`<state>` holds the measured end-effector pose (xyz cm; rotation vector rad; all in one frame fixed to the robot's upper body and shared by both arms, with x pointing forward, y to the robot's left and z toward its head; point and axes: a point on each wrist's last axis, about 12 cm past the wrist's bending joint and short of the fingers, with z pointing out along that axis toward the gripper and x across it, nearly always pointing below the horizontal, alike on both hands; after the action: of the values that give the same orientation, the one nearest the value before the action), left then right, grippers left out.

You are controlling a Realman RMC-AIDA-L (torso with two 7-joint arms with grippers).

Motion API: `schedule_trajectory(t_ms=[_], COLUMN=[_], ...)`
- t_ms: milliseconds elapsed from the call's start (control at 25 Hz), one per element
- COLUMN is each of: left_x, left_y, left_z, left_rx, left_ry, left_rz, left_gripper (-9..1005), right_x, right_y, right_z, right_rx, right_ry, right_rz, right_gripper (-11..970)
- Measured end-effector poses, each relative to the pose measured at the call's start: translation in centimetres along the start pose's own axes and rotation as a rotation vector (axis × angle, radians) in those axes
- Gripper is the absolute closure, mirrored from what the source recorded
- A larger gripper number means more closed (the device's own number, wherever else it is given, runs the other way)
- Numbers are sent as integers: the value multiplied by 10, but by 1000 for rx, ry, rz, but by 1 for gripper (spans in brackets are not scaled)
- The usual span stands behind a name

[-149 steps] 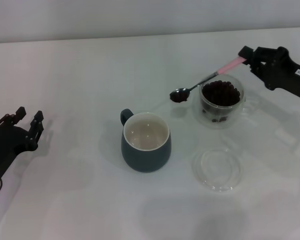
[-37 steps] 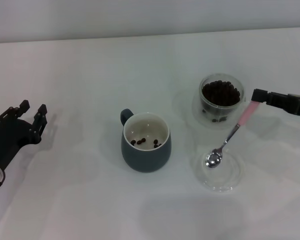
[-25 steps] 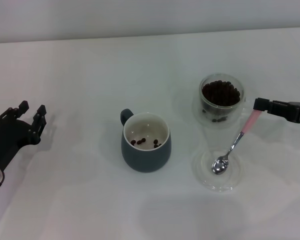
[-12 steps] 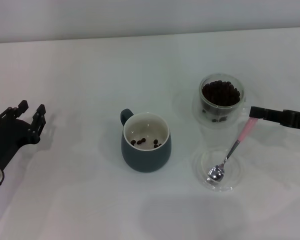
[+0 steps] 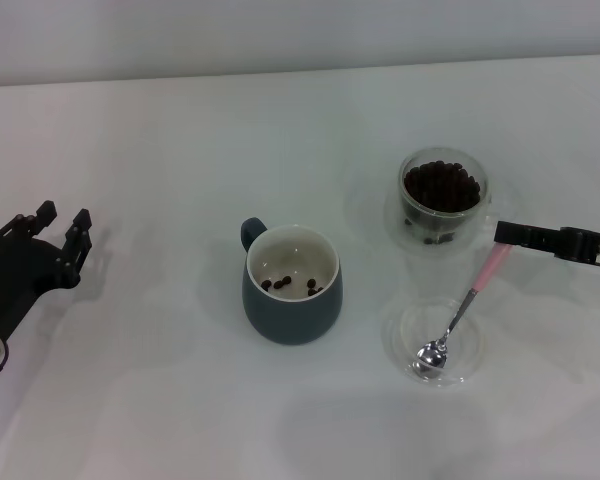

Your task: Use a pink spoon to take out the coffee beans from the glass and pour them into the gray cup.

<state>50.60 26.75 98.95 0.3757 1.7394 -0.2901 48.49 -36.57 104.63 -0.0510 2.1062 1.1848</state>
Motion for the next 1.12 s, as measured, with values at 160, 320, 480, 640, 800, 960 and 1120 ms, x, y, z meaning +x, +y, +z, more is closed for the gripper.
schedule_trajectory(t_ms=[160,320,480,640,800,960,1120], left_x=[0,0,1,1,2,2,2], left_y=[0,0,0,0,0,0,0], left_z=[0,0,-1,-2,-2,-2,-3], left_rx=[1,1,0,0,0,0,-1], left_ry=[0,0,1,3,4,5,5], left_rz=[0,0,-1,-1,-1,-1,-2], left_gripper=[583,584,584,584,584,584,584], right_x=[2,3,2,-2,-6,-13,-21], right_y=[0,-2,-3,-3,-4,-6,-8], right_z=[1,2,3,5,4,3,-6], right_rx=[1,13,24,27,36,46,64], right_ry=[-2,-4,-5,-11,-27,-41,-95], right_rz=[9,15,14,8,3,-6,-12], right_gripper=[784,783,782,781,779,774,757])
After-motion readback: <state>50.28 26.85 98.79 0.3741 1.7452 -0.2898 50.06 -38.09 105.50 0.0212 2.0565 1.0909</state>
